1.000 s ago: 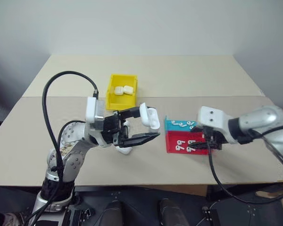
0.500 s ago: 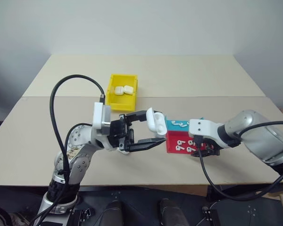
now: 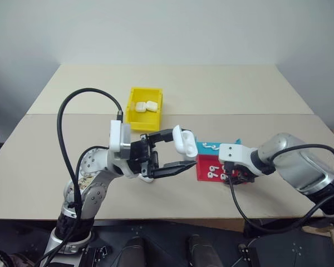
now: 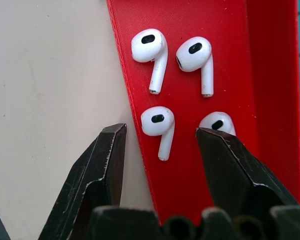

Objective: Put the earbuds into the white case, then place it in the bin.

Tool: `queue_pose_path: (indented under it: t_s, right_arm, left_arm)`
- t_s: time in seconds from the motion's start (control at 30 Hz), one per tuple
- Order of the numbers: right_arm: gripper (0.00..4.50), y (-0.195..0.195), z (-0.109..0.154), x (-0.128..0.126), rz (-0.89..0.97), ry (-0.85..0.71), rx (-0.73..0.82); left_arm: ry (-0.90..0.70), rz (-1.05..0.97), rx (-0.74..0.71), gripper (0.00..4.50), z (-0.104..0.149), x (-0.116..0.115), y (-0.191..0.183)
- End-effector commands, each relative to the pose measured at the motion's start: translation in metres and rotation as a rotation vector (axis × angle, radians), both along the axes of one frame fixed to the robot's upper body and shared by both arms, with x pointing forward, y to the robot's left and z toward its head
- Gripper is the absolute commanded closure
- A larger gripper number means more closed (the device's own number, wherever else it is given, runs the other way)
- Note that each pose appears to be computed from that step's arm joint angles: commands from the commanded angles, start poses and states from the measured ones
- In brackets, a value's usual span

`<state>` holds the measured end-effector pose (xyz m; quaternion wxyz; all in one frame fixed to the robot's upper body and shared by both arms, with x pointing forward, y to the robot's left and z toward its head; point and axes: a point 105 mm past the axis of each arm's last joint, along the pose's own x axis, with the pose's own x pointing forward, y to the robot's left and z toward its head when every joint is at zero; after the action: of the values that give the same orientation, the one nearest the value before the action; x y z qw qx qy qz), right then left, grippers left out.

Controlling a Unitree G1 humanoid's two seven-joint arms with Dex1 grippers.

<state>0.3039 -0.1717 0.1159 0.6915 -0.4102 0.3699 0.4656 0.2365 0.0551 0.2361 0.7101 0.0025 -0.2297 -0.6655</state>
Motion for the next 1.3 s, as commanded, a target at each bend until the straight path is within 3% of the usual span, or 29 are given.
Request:
queue_pose_path:
  t_s: [0.03,0.43,0.53,0.7,0.93,1.03,1.13,1.3]
  right_arm:
    - [1.82,0.001,0.006,0.003,0.014,-0.024,0.003]
    - [1.82,0.004,0.002,0.003,0.019,-0.014,0.013]
    - [2.38,0.006,0.002,0.001,0.026,-0.008,0.024]
    - [3.87,0.005,0.001,0.0,0.029,-0.004,0.019]
    - [3.88,0.001,0.011,-0.004,-0.013,0.003,0.064]
    - [3.88,0.0,0.03,-0.009,-0.059,0.003,0.165]
    - [3.88,0.007,0.064,-0.016,-0.104,-0.008,0.394]
    - [3.88,0.017,0.126,-0.024,-0.069,-0.297,0.841]
  left_arm:
    - [-0.046,-0.009,-0.015,1.41,0.008,-0.008,0.0]
    - [-0.044,-0.002,-0.012,1.41,0.009,-0.01,0.0]
    - [-0.042,0.001,-0.012,1.41,0.009,-0.01,0.0]
    - [-0.043,0.004,-0.009,1.41,0.009,-0.01,0.001]
    - [-0.037,-0.001,-0.012,1.41,0.009,-0.01,0.0]
    - [-0.023,-0.007,-0.016,1.41,0.007,-0.008,-0.001]
    - [-0.005,-0.021,-0.027,1.41,0.006,-0.008,-0.003]
    - [0.012,-0.062,-0.046,1.41,0.009,-0.007,-0.004]
